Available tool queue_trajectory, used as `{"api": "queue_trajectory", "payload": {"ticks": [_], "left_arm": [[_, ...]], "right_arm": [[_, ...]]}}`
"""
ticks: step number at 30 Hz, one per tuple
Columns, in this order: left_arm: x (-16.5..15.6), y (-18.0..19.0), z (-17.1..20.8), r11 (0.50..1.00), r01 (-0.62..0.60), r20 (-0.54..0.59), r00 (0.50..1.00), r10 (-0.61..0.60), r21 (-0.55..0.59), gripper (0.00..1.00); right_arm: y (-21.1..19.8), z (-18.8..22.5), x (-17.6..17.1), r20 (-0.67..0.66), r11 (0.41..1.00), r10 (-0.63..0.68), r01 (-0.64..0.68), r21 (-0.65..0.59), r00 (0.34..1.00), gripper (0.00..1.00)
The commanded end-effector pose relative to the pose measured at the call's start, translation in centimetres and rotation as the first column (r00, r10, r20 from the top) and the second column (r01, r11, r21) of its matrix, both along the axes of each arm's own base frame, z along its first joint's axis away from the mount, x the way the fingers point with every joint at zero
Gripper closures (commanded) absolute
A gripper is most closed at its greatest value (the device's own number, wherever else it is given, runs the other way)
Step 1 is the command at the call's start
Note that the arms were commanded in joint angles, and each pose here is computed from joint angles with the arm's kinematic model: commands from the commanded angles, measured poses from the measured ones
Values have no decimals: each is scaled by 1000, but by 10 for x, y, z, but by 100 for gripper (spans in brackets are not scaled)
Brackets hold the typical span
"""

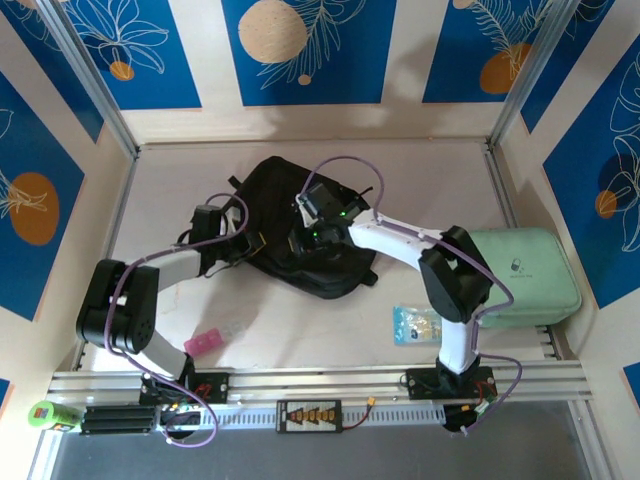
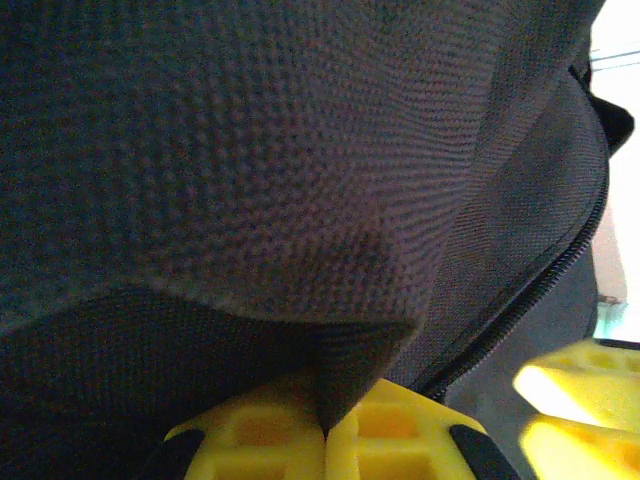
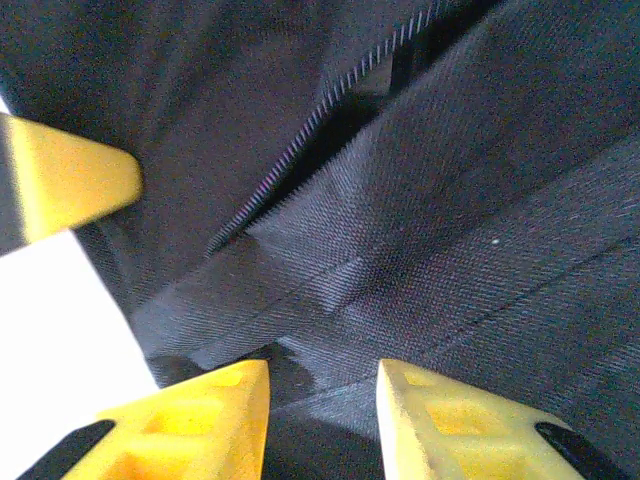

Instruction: Pack books, pencil case, and school supplies into a backpack

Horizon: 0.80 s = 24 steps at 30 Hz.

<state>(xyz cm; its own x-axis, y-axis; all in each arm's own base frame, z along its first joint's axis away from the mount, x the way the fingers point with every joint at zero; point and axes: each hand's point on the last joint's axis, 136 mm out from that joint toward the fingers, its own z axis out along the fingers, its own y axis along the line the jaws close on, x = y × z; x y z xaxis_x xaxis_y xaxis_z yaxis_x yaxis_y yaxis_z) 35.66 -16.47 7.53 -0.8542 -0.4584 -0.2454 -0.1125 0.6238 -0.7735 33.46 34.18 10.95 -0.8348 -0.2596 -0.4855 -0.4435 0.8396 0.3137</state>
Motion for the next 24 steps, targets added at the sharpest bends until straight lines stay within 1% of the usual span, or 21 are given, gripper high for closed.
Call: {"api": "queue_trajectory", "payload": {"ticks": [1,3,5,10,12,14,16,17,20,22,24], "left_arm": [[1,-20,25,992,49,94,995,-38,-113,100],[-3,-26,25,988,51,97,995,-37,-146,100],[-5,-32,27,985,52,105,994,-35,-166,100],[-7,-41,30,985,52,112,993,-33,-168,100],[-7,-39,30,986,37,108,994,-19,-163,100],[-7,-36,29,989,20,107,994,-4,-149,100],[-8,-33,29,991,10,105,994,4,-135,100],[-8,-32,29,992,7,105,994,7,-128,100],[-8,-32,30,992,9,109,994,4,-122,100],[-9,-31,29,993,8,109,994,4,-116,100],[-8,-31,30,993,12,111,994,1,-116,100]], "right_arm": [[2,43,1,96,998,29,-33,46,995,65],[5,51,0,107,997,62,-67,37,992,65],[8,49,-3,78,994,110,-110,5,991,65],[20,28,-7,13,975,213,-211,-73,977,65],[26,23,-4,14,964,246,-243,-106,969,66],[30,15,2,20,954,272,-267,-137,962,69],[33,9,8,27,942,308,-301,-150,951,77],[35,5,9,32,932,339,-331,-149,940,78],[35,-6,12,26,906,398,-389,-168,917,75],[27,-11,15,18,889,412,-398,-226,911,69],[20,-16,12,4,871,435,-420,-256,900,63]]}}
